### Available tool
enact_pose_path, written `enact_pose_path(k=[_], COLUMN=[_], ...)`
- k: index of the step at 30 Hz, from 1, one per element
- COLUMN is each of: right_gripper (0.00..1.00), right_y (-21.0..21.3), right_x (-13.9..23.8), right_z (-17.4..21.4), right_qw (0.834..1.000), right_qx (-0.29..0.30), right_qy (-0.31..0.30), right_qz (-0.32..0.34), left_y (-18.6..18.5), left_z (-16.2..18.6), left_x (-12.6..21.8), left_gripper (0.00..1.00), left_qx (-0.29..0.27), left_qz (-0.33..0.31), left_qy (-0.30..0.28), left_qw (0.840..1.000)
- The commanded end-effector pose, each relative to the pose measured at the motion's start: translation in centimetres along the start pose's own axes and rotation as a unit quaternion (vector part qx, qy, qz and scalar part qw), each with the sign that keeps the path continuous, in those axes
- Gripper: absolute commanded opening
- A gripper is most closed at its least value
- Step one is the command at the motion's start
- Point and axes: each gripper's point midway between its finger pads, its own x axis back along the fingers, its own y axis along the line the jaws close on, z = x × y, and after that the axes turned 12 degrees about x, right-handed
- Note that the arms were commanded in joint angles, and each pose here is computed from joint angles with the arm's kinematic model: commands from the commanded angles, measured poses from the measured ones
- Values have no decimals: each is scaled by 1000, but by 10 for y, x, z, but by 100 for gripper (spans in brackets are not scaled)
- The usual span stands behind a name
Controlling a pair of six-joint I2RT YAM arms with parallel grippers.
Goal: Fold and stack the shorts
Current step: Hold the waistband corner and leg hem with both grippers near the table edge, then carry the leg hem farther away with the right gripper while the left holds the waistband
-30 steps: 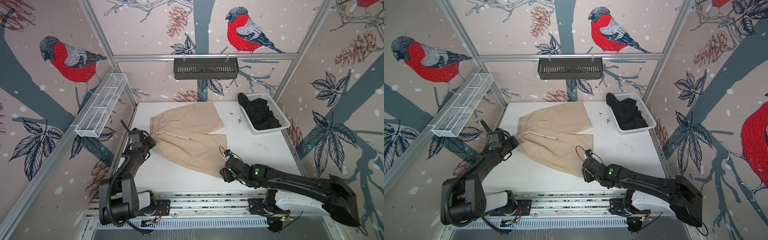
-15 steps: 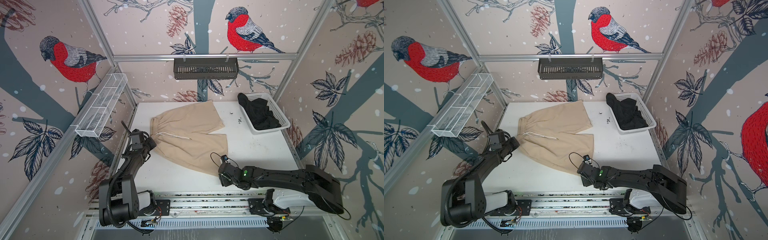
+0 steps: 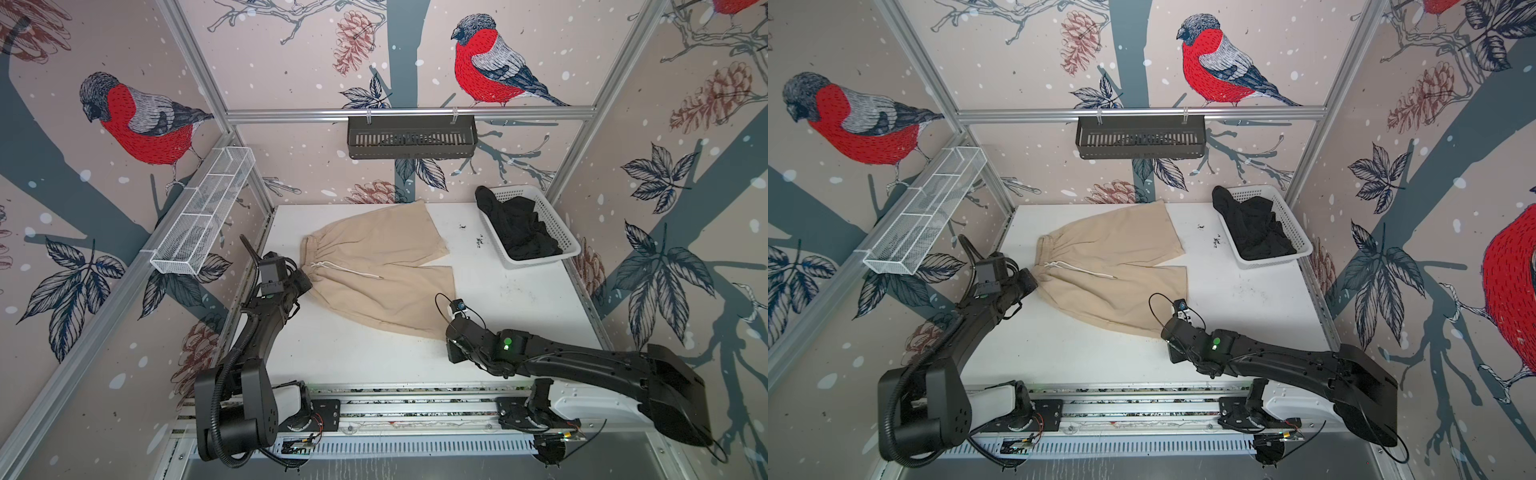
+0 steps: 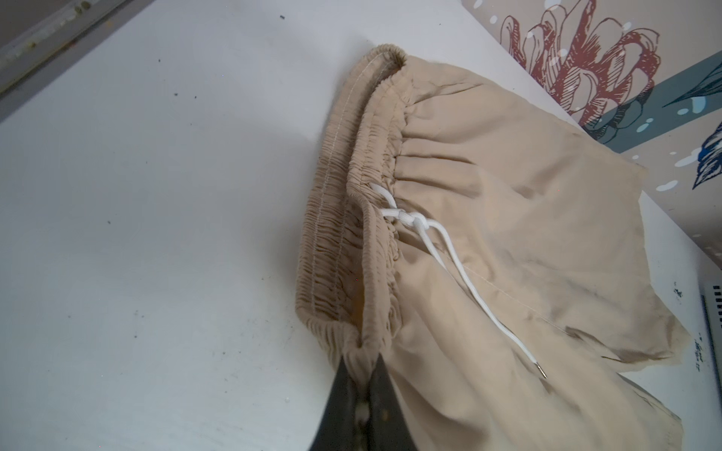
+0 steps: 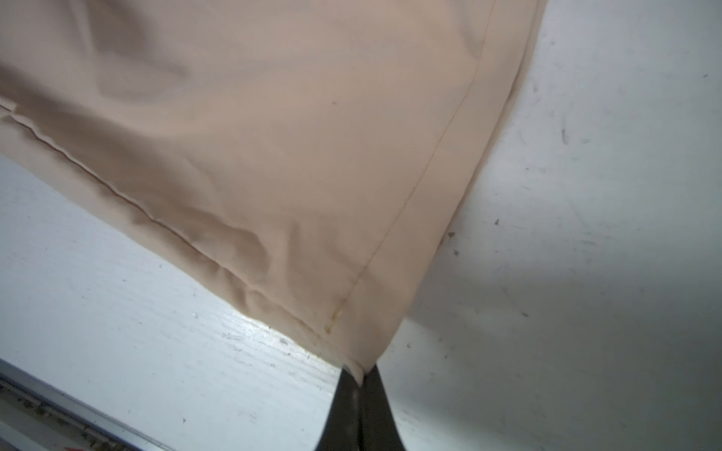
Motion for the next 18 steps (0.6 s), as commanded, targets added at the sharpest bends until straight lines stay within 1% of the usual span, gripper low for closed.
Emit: enact_pose_path(k=[1, 3, 5, 8, 9, 12, 15, 18], right_gripper=[3, 3, 3, 3, 3, 2, 2, 2], right_y=[-18, -23, -31, -42, -47, -59, -76, -95], right_x=[23, 38, 55, 80, 86, 102, 116, 113], right_z=[2, -8, -24, -61, -72, -115, -153, -183], right_qw=[998, 998, 996, 989, 987, 982, 976, 972], right_qx=[9, 9, 19, 42, 40, 42, 35, 38], right_qy=[13, 3, -13, -64, -78, -122, -151, -169], right_qz=[53, 67, 90, 124, 134, 140, 153, 157], left_y=[-1, -9, -15, -25, -27, -27, -13, -8], left_z=[10, 19, 30, 32, 30, 18, 10, 11], left_x=[14, 21, 29, 46, 52, 73, 88, 92], left_gripper=[0, 0, 0, 0, 0, 0, 0, 0], left_qx=[-21, -24, -15, -9, -13, -32, -35, -10], left_qz=[-24, -12, 9, 26, 27, 6, -29, -14], left_qy=[25, 31, 50, 59, 56, 36, 15, 27], left_qw=[999, 999, 999, 998, 998, 999, 999, 999])
